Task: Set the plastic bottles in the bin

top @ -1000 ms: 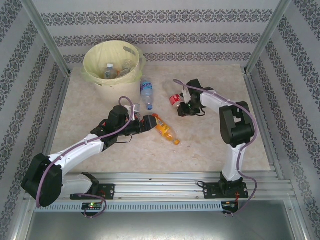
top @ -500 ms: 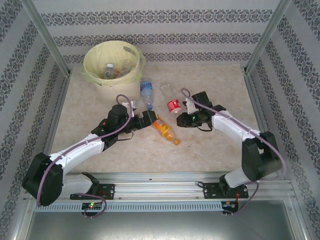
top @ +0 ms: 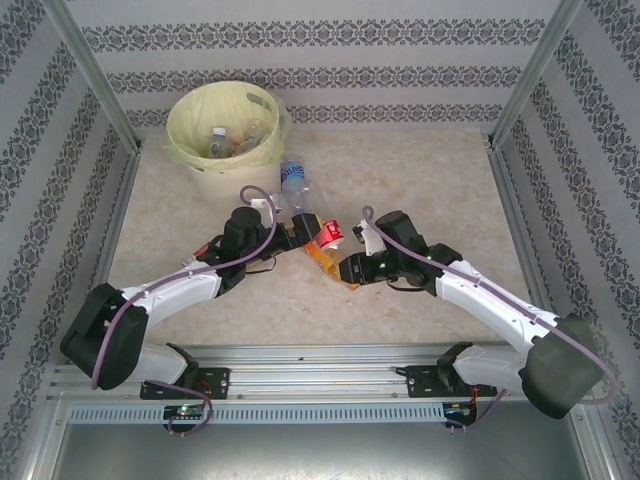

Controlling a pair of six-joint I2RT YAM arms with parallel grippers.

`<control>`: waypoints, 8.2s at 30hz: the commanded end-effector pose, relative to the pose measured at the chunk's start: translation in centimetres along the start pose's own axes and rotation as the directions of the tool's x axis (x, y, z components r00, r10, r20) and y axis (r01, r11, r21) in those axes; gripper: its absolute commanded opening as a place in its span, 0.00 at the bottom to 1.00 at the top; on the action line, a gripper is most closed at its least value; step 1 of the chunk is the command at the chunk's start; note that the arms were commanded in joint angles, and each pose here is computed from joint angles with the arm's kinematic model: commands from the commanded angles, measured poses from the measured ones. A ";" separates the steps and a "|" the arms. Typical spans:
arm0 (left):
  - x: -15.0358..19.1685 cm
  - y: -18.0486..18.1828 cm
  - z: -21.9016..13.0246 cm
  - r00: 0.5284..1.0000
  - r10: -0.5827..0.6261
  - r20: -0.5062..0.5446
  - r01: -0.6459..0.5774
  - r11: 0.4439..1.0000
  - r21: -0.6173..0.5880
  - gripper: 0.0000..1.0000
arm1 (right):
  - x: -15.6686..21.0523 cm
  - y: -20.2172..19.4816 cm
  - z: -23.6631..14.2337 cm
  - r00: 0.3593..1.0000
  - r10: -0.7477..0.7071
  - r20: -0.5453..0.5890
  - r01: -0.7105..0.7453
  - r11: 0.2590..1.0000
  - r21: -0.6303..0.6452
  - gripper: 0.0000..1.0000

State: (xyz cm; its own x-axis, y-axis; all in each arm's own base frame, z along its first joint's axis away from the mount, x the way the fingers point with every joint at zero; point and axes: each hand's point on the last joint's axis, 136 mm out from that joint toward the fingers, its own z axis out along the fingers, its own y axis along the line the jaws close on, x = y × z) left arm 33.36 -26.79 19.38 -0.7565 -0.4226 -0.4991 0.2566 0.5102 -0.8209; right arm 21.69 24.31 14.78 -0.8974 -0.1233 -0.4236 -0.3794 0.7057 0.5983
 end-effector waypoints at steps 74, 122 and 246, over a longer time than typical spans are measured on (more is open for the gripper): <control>-35.8 -0.1 -12.0 0.854 0.362 0.373 -0.170 0.873 -0.458 0.56 | -4.5 2.1 -9.9 0.925 -0.032 0.377 -0.033 0.986 0.165 0.98; -6.9 -5.2 -16.3 0.925 0.380 0.015 -0.371 0.912 -0.175 1.00 | -17.1 -2.2 10.0 0.984 0.120 0.135 -0.140 0.979 0.147 0.68; -8.1 -12.1 -0.8 0.981 0.192 -0.032 -0.189 0.979 0.080 0.66 | -3.8 4.2 -8.2 0.966 -0.031 0.257 0.025 0.999 0.027 0.98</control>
State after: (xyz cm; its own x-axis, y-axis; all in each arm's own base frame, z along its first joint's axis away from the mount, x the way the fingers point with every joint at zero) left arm 36.47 -29.82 32.13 -0.7498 -0.3848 -0.5382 0.3793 0.4166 -0.8262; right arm 21.02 22.44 21.09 -0.8407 -0.0241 -0.5410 -0.3833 0.7322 0.5630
